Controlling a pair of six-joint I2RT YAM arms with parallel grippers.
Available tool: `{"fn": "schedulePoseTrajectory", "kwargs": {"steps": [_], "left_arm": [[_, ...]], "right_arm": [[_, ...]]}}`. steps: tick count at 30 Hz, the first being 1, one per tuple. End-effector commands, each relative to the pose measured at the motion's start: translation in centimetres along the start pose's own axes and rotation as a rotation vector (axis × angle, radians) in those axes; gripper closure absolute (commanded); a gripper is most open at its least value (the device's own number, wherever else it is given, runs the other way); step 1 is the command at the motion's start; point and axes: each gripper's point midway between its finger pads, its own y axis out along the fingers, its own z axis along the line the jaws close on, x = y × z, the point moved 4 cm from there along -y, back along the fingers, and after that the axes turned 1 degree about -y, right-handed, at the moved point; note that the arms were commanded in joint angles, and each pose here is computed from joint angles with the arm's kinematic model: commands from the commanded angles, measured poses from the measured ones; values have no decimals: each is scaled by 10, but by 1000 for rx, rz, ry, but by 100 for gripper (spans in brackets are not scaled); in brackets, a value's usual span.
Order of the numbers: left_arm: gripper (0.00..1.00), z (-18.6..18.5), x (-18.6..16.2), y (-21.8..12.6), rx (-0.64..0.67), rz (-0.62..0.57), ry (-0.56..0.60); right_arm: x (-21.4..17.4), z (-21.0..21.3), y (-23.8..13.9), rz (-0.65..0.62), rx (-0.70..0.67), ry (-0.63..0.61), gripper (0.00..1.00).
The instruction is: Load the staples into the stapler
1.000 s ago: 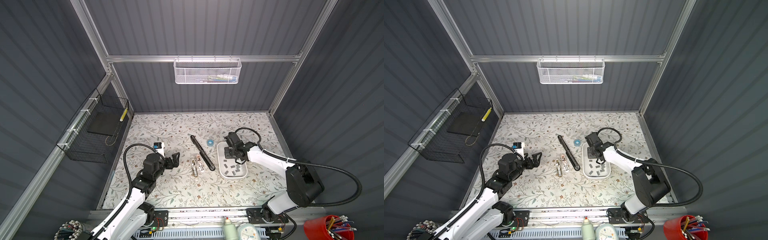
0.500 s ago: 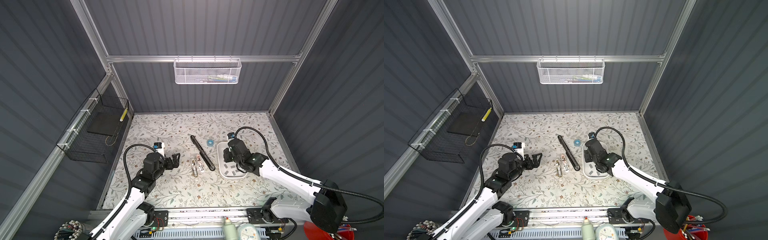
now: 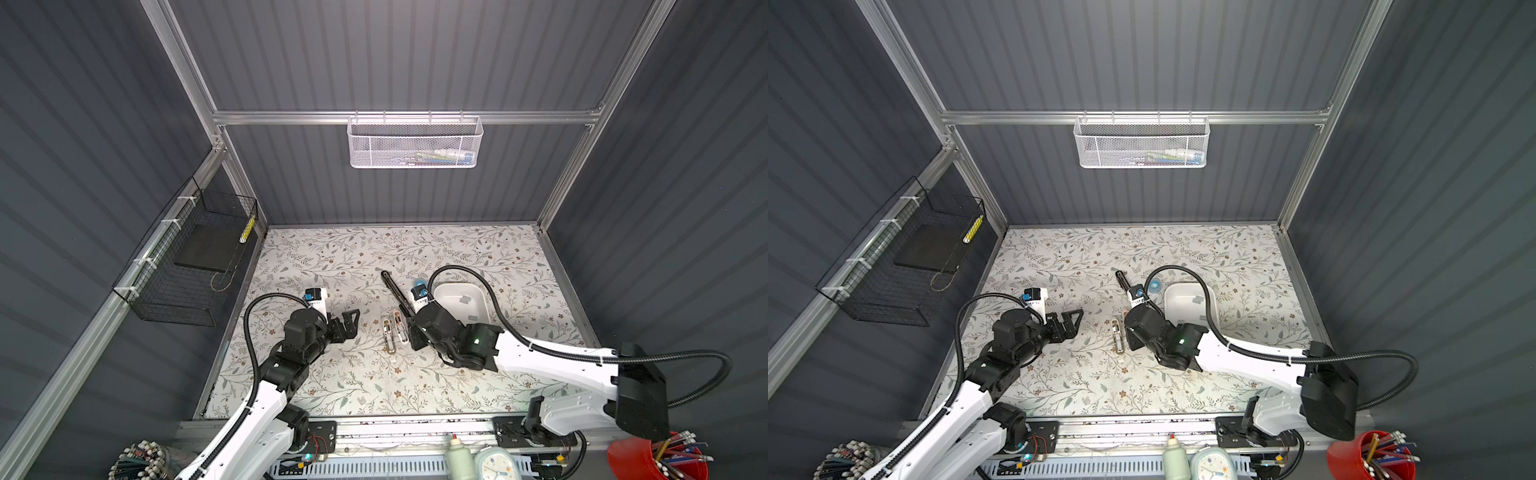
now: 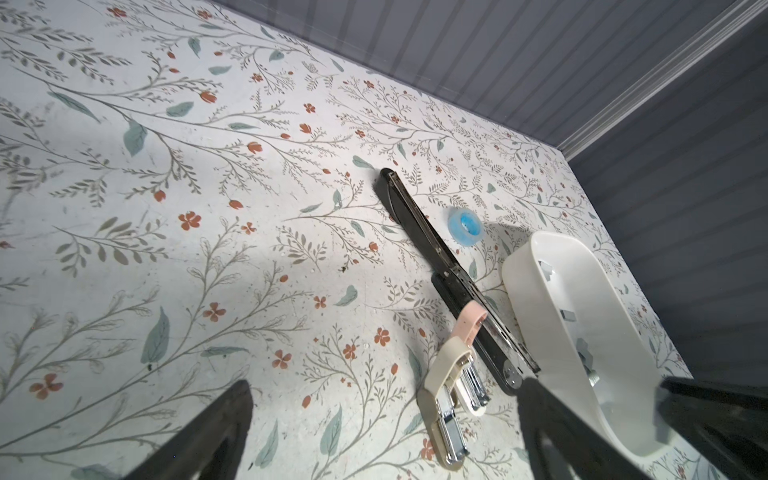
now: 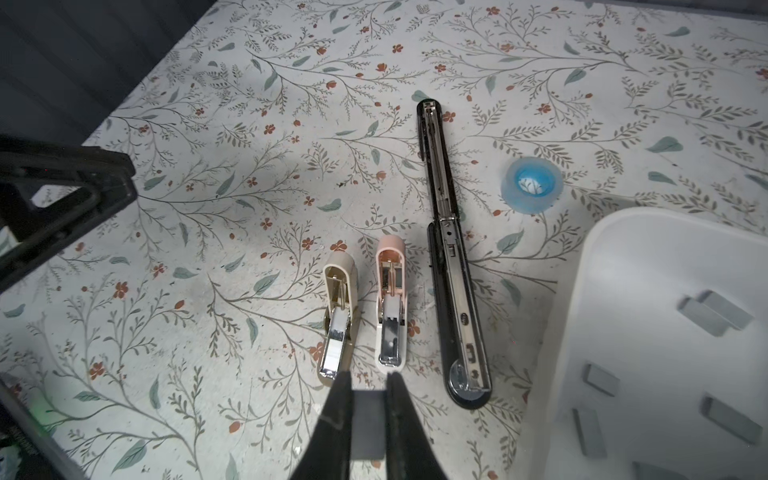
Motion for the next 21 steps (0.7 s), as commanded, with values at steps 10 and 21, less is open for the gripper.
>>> {"fn": "schedulePoseTrajectory", "kwargs": {"steps": [10,21], "left_arm": [[0,-4,-8,7,-35,60,-13],[0,-7,-4,4,-42,52,-11]], "right_arm": [[-17,2,49,29,-107,34,86],[-33,2,68,62,-146,28,88]]}}
